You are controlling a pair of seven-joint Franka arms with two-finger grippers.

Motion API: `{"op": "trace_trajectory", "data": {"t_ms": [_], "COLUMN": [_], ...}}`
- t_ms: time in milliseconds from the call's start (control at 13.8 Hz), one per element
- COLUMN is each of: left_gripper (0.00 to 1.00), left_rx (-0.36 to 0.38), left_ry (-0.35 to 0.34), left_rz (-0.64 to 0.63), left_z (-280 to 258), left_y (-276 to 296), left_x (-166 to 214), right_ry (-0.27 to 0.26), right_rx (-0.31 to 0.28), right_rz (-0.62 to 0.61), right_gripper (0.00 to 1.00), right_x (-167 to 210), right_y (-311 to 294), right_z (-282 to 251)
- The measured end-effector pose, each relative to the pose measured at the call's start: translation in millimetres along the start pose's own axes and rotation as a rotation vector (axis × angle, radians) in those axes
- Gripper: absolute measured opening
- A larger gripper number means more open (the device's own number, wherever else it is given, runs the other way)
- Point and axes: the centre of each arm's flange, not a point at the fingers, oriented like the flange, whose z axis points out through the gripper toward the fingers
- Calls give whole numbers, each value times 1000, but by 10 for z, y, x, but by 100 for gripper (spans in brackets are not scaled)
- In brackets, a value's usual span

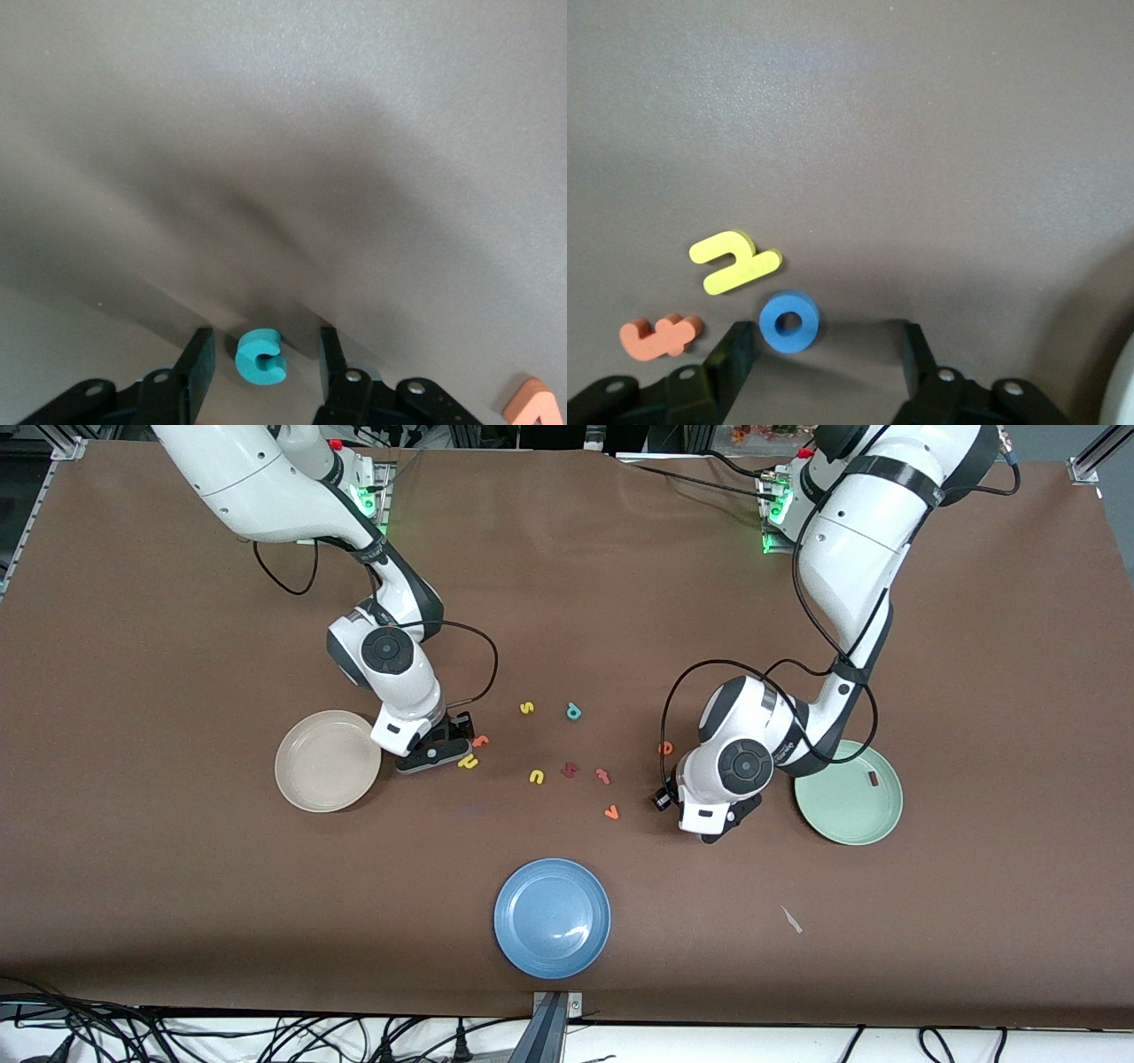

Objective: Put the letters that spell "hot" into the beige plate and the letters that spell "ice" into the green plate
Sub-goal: 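Drop the c on the green plate while the right gripper drops the o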

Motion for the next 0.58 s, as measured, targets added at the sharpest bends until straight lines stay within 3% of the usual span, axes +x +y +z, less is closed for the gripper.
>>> {"op": "trace_trajectory", "data": {"t_ms": [217,362,434,507,579], "left_gripper": [53,51,44,44,41], "left_rx": [1,0,0,0,0], "left_ry": [0,0,0,0,0], "left_rz": [0,0,1,0,0], "left_z": [0,-1,-1,-2,-3], "left_y": [1,4,9,9,11], "left_x": [-1,-7,-15,-14,-16], "right_ry": [2,8,9,9,12], "right_rx": [2,3,3,3,6], "right_rz": [-2,-3,-4,-4,-7], "right_gripper": [68,48,43,43,35], "right_x": [1,12,13,14,15], "right_y": [-10,-17,-18,-22,-42], "right_z": [-5,-34,-39,-40,-50]}}
